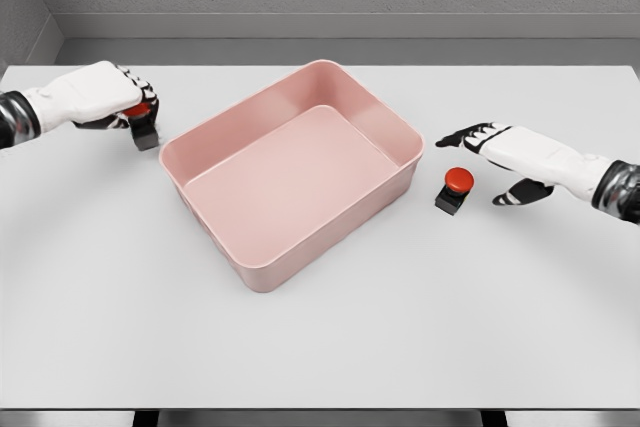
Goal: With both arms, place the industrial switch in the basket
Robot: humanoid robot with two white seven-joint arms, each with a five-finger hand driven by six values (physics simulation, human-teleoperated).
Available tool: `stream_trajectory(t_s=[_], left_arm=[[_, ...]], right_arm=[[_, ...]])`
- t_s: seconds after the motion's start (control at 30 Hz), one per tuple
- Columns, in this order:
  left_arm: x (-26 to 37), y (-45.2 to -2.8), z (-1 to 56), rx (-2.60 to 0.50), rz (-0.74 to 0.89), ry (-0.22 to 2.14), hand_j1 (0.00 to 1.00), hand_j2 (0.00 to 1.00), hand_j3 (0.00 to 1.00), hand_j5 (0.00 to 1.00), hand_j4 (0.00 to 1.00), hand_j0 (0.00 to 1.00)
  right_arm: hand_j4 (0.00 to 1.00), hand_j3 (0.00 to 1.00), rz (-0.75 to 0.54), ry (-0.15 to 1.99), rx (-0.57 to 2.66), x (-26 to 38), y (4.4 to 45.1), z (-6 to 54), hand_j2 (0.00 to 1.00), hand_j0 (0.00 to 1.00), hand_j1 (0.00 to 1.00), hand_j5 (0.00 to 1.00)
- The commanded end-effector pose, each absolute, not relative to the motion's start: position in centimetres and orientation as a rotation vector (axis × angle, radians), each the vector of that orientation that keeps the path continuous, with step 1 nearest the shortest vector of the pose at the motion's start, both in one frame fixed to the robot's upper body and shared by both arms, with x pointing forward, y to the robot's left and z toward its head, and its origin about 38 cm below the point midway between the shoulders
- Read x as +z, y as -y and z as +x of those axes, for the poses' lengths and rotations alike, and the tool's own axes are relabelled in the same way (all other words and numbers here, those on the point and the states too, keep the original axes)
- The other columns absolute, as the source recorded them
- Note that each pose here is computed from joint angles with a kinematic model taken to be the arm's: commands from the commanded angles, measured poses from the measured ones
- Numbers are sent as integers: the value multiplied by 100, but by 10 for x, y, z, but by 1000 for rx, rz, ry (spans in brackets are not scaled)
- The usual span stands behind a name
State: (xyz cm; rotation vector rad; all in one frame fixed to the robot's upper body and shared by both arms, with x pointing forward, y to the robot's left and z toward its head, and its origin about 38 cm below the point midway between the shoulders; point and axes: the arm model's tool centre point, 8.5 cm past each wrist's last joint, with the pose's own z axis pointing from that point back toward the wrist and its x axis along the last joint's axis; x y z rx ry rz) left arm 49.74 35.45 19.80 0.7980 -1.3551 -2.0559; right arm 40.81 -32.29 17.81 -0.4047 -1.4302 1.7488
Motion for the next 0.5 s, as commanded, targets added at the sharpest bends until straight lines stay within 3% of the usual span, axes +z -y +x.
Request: stream_trajectory(t_s=[0.0, 0.23, 0.47], left_arm=[[209, -356, 494, -2048, 802, 1386, 38, 38, 38, 38, 38, 38], [244, -363, 488, -2024, 842, 1452, 38, 38, 38, 38, 38, 38], [290, -331, 465, -2072, 840, 1637, 38, 38, 38, 38, 38, 38]], right_arm=[[94, 94, -396, 1423, 1747, 176, 321, 408, 94, 94, 94, 94], [84, 84, -408, 1410, 1771, 175, 320, 409, 84, 84, 84, 84], [81, 81, -381, 1405, 1788, 172, 312, 409, 81, 81, 81, 81]])
